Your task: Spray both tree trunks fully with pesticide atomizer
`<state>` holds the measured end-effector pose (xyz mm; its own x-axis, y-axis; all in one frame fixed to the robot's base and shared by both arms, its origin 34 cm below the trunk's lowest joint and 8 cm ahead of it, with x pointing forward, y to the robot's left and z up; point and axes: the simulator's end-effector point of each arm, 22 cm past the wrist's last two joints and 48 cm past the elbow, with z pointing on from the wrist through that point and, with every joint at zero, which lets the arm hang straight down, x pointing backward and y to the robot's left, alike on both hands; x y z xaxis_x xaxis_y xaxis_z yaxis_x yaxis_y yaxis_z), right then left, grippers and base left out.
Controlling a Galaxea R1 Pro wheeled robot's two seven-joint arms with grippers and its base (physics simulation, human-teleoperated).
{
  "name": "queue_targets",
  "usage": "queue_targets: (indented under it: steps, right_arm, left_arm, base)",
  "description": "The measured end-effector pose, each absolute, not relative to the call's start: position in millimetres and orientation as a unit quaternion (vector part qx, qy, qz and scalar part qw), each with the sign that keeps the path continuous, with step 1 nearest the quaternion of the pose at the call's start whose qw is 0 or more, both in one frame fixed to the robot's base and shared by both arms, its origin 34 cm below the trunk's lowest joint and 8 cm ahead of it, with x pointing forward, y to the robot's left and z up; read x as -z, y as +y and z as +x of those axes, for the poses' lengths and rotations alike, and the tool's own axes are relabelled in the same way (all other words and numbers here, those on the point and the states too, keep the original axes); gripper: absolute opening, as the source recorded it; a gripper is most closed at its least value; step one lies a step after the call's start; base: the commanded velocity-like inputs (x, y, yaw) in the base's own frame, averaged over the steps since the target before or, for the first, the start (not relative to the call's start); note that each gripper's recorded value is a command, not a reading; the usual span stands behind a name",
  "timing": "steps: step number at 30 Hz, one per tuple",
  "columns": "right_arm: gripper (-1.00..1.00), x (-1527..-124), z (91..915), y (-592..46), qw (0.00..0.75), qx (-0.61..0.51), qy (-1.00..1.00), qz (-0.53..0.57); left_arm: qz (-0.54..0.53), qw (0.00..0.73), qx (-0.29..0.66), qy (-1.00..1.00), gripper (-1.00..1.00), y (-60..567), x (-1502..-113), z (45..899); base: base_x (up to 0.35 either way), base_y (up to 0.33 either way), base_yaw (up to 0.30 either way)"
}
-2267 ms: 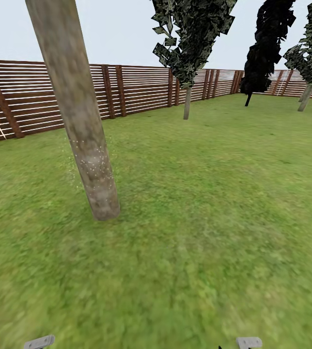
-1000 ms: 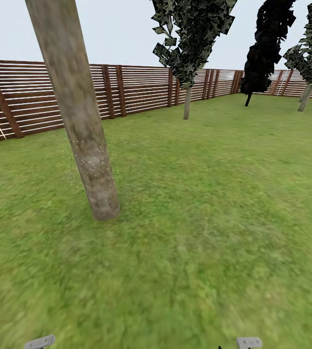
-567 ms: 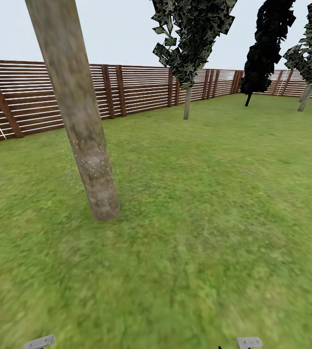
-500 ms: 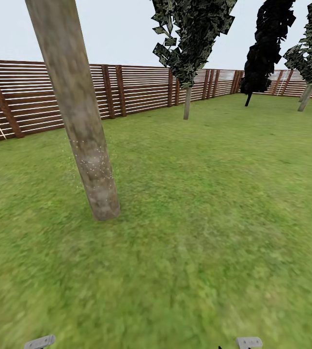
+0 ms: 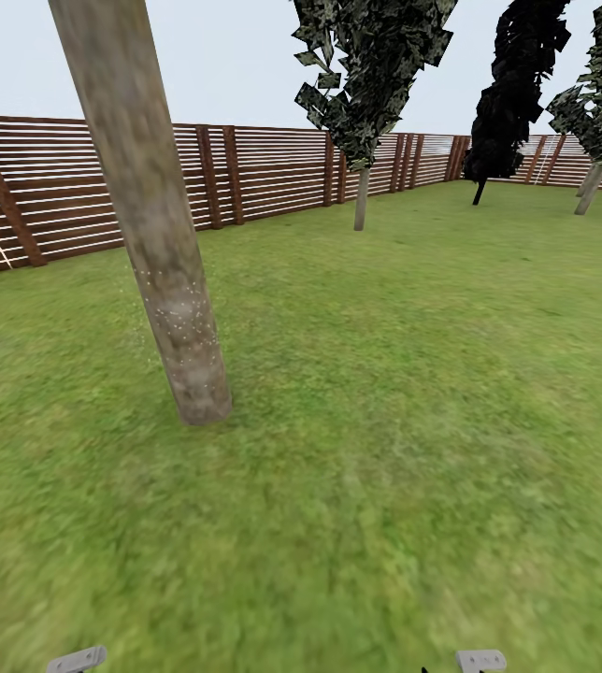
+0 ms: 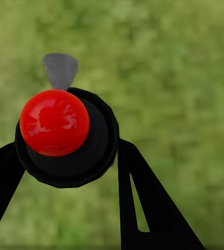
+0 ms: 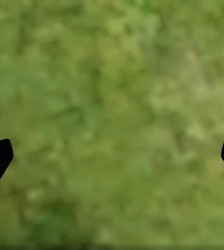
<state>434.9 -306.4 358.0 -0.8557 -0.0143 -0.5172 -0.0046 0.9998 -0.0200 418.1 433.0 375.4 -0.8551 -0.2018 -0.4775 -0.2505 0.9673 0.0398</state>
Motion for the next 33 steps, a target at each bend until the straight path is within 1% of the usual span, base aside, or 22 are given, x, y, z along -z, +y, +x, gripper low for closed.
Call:
queue_targets:
  steps: [33]
  right_arm:
    - [1.00, -358.0, 434.9, -306.4, 0.269, 0.009, 0.963, -0.005]
  left_arm:
    - [-0.117, 0.242, -0.050, 0.962, -1.00, 433.0, -375.4, 418.0]
  base:
    - [0.000, 0.000, 0.000]
